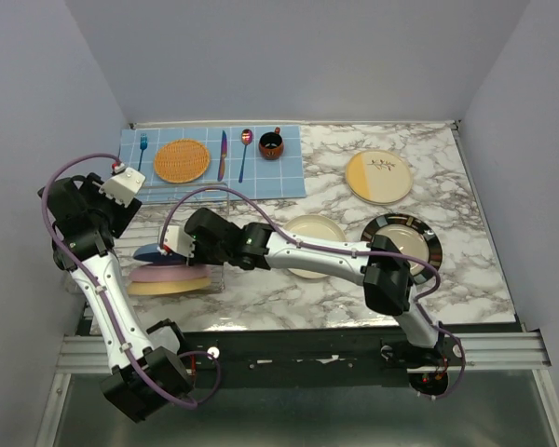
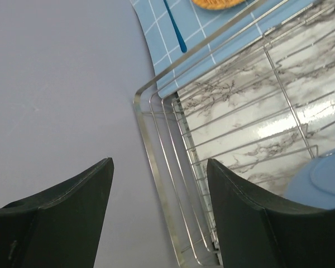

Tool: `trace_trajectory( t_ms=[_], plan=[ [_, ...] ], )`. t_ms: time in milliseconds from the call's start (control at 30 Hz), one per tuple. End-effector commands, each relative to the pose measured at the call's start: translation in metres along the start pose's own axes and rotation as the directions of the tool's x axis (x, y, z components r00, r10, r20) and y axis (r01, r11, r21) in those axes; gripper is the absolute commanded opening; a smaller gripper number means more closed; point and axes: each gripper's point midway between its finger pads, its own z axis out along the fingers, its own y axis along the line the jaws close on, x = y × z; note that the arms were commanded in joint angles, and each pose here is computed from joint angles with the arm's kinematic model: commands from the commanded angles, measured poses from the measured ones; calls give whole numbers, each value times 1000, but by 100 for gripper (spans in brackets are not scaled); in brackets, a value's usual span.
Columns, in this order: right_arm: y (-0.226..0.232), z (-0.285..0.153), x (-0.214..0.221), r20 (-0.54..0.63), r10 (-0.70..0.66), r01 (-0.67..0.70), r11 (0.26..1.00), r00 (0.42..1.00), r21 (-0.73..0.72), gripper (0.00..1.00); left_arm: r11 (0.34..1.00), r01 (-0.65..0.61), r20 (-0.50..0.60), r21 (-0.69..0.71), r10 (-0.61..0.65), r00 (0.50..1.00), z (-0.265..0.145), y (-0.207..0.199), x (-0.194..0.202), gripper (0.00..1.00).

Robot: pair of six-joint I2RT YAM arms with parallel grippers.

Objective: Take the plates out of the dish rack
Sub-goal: Unload the plate from the dish rack.

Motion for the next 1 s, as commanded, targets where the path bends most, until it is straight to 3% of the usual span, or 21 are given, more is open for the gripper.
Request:
trace_trajectory(
  t_ms=[0, 267, 567, 967],
  plan=[
    [-31, -45, -28, 56, 14, -19, 997, 998, 77, 1, 995, 83, 122, -62, -75, 990, -7, 20, -32, 78],
    [-52, -71, -49, 95, 14, -27, 990, 995, 137, 1, 967, 224, 210, -122, -195, 958, -7, 41, -51, 88],
    [-78, -98, -70, 133, -14, -16, 975, 991, 220, 0, 917, 327, 306, -228, -251, 918, -12, 76, -68, 88],
    [-105, -122, -77, 147, -22, -25, 950, 989, 311, 1, 873, 383, 343, -303, -275, 898, -17, 98, -72, 88]
  ],
)
